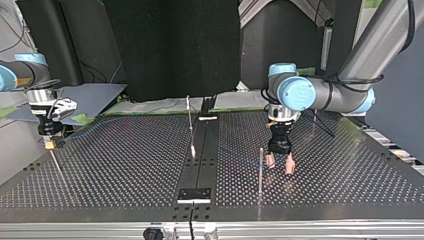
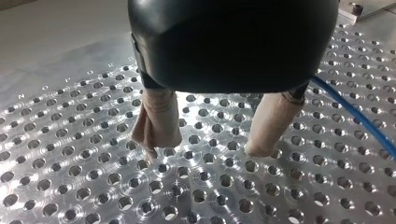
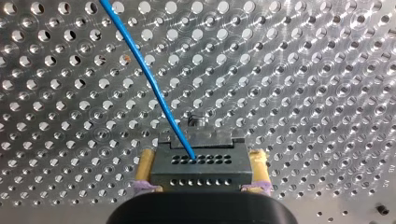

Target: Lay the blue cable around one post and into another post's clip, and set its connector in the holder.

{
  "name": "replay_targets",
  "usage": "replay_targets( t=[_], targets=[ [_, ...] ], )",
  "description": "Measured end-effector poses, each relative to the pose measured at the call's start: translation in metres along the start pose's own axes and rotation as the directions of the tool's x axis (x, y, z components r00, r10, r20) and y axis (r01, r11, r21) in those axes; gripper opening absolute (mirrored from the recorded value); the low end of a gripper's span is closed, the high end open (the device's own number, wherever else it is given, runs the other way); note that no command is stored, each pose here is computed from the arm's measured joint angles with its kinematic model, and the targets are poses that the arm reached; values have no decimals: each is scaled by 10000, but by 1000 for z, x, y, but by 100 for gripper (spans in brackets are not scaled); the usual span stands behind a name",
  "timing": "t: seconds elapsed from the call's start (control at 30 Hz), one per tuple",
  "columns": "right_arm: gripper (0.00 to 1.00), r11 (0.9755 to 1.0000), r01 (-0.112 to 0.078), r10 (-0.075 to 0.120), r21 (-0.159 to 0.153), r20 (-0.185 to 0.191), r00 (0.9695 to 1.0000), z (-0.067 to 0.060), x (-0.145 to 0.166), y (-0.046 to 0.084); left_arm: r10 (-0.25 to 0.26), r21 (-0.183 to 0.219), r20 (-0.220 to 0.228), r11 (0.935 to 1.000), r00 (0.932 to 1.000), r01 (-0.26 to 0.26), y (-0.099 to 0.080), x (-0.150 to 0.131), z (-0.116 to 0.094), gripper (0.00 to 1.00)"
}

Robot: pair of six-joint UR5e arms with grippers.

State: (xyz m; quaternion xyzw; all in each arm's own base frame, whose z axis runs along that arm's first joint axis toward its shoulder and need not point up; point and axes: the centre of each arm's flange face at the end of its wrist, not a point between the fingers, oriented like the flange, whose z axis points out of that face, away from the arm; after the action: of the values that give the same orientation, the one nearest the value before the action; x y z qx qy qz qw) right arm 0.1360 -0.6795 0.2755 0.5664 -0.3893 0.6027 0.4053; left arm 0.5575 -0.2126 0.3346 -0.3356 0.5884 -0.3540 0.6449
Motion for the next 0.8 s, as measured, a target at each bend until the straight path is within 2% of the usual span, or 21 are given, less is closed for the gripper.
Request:
replay_targets(
  t=[0.3, 0.4, 0.5, 0.53, 0.57, 0.6, 0.67, 0.7, 0.73, 0.77, 0.8],
  targets=[
    [0, 10000, 14, -14, 0, 20, 10000, 0, 0, 0, 1, 0, 0, 10000, 10000, -1, 0, 0, 0, 100],
    [5, 10000, 10, -10, 1, 26, 10000, 0, 0, 0, 1, 0, 0, 10000, 10000, -1, 0, 0, 0, 100],
    [22, 10000, 3, -3, 1, 34, 10000, 0, -1, 0, 1, 0, -3, 10000, 10000, -1, 0, 0, 0, 100],
    [22, 10000, 1, -1, 1, 36, 10000, 0, -1, 0, 1, 0, -2, 10000, 10000, -1, 0, 0, 0, 100],
    [31, 10000, -2, 2, -1, 38, 10000, 0, -1, 0, 1, -1, -2, 10000, 10000, -1, 0, 0, 0, 100],
    [31, 10000, -7, 7, -4, 39, 10000, 0, -1, 0, 1, 0, -2, 10000, 10000, -1, 0, 0, 0, 100],
    [46, 10000, -13, 13, -7, 40, 10000, 0, -1, 0, 1, 0, -1, 10000, 10000, -1, 0, 0, 0, 100],
    [46, 10000, -20, 20, -10, 39, 10000, 0, -1, 0, 1, 1, -1, 10000, 10000, -1, 0, 0, 0, 100],
    [58, 10000, -26, 27, -12, 40, 10000, 0, -1, 0, 1, 0, -1, 10000, 10000, -1, 0, 0, 0, 100],
    [65, 10000, -32, 32, -11, 39, 10000, 0, -1, 0, 1, -2, -2, 10000, 10000, -1, 0, 0, 0, 100],
    [65, 10000, -38, 38, -16, 40, 10000, 0, -1, 0, 1, 0, -1, 10000, 10000, -1, 0, 0, 0, 100]
  ],
)
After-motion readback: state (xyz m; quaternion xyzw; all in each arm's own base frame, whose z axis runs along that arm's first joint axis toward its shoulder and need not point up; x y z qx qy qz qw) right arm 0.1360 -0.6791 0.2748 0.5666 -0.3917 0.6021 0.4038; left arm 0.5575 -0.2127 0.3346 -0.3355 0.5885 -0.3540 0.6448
